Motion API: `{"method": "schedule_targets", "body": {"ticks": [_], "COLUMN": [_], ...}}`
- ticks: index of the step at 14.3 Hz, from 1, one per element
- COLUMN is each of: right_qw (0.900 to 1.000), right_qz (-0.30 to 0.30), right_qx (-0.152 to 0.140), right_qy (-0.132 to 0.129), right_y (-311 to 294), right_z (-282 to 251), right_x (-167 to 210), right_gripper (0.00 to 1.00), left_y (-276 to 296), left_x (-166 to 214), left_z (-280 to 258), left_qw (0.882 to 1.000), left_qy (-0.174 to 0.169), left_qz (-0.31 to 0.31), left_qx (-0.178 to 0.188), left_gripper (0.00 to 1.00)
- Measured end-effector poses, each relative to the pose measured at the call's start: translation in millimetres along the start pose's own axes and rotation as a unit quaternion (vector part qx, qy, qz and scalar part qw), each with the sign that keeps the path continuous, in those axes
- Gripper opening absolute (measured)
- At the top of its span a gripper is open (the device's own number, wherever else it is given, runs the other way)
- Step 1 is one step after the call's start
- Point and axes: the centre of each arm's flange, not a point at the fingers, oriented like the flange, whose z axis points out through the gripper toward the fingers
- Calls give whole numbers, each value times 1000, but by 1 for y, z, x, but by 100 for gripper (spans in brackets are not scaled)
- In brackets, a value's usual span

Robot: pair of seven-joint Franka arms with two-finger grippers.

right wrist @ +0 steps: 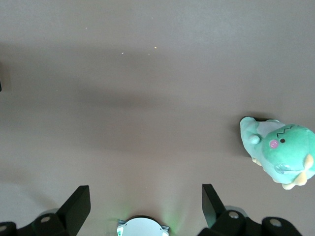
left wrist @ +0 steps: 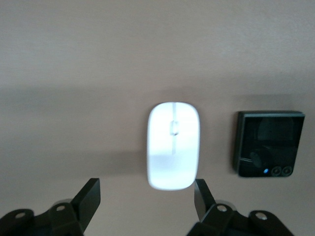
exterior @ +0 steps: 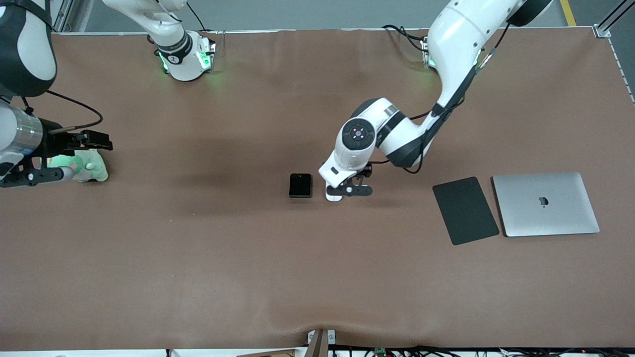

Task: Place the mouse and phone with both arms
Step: 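Reach the left gripper to the white mouse while the right gripper moves out, then grasp the white mouse with the left gripper while the right gripper reaches the phone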

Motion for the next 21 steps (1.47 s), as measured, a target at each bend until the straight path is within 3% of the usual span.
{"method": "schedule_targets", "body": {"ticks": [8, 12, 15, 16, 17, 21], "right_qw": [1000, 999, 998, 998, 998, 998], "right_qz": [-16, -43, -64, -66, -63, -51], "right_qx": [-5, -6, -10, -11, -9, 27], "right_qy": [15, -12, -17, -22, -27, -29], "right_y": [-17, -46, -73, -84, -95, -144], "right_z": [6, 49, 81, 89, 96, 122], "right_x": [15, 47, 72, 76, 79, 92], "right_gripper": [100, 100, 100, 100, 100, 100], "left_y": [19, 17, 16, 17, 17, 13], "left_x": [-4, -4, -4, -3, -2, 6], "left_z": [51, 70, 78, 77, 76, 70], "left_qw": [1000, 999, 999, 999, 999, 999], "left_qy": [18, 28, 29, 31, 32, 39], "left_qz": [0, 11, 13, 13, 12, 4], "left_qx": [1, 16, 17, 17, 16, 15], "left_gripper": [79, 75, 72, 65, 61, 61]}}
